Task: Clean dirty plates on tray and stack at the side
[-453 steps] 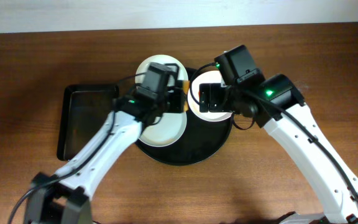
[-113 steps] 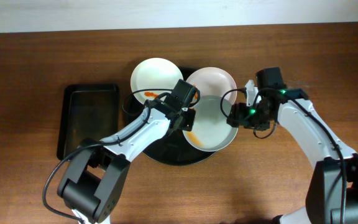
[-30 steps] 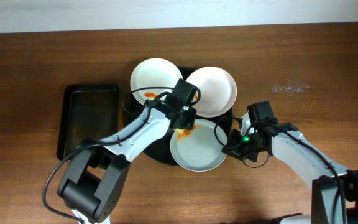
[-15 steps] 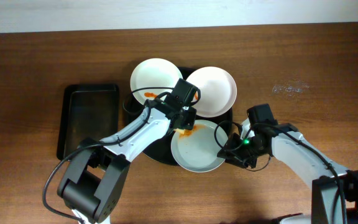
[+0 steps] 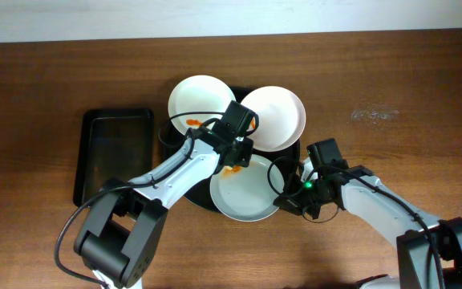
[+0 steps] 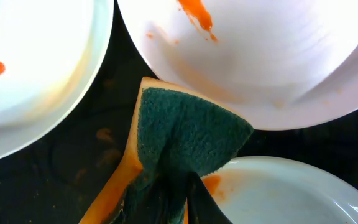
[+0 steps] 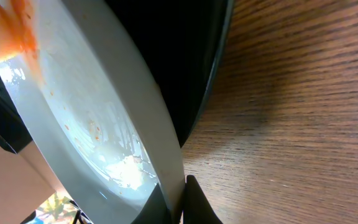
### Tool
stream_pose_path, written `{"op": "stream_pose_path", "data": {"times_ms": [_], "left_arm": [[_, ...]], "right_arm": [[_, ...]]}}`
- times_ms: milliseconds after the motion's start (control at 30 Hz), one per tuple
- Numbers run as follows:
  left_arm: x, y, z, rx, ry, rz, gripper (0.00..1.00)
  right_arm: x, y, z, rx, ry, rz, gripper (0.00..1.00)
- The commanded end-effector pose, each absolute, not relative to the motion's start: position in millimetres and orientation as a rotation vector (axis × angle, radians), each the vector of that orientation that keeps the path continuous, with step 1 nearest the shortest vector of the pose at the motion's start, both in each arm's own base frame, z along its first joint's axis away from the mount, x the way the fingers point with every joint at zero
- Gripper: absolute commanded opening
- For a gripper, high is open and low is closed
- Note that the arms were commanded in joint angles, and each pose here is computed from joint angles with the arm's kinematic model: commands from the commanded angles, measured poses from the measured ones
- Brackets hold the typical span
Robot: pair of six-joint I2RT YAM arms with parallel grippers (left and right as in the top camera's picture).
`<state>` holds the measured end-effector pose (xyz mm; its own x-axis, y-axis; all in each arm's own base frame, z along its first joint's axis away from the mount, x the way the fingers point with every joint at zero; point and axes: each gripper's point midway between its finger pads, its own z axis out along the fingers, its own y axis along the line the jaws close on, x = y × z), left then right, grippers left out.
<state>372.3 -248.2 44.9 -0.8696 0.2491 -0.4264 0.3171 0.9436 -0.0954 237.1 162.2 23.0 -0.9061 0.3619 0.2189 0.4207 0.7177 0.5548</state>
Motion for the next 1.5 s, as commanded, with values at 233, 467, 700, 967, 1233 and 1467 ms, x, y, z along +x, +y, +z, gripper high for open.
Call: {"op": "stream_pose_path", "data": {"times_ms": [233,467,700,967,1233,1467], "left_arm": [[380.6,-257.1,72.5,0.464,2.608,-0.265,0.09],[366.8,-270.9,165.7,0.483,2.438,-0.484,0.10],[354.7,-266.9,163.8,0.498,2.482,-0.492,0.07],[375.0,-218.1,127.0,0.381,2.586,-0.221,0.22],[379.2,-212.8,75.4,0.396,2.693,-0.155,0.60],[378.1,-198.2,24.2,0.399,2.790,0.000,0.56]], "right_arm": [[258.0,157.3,85.6,-0.505,-3.095,-1.109,0.04],[265.4,143.5,104.7,-0.102,-3.354,-0.993,0.04],[276.2,93.7,143.4,0.086,-3.539,-0.399,0.04],[287.2,73.3,159.7,0.033,-3.590,-0.175,0.04],[290.1,73.7,136.9,0.033,-3.513,-0.130,0.04],[290.5,66.0,136.7,0.016,-3.519,-0.055,0.04]]}}
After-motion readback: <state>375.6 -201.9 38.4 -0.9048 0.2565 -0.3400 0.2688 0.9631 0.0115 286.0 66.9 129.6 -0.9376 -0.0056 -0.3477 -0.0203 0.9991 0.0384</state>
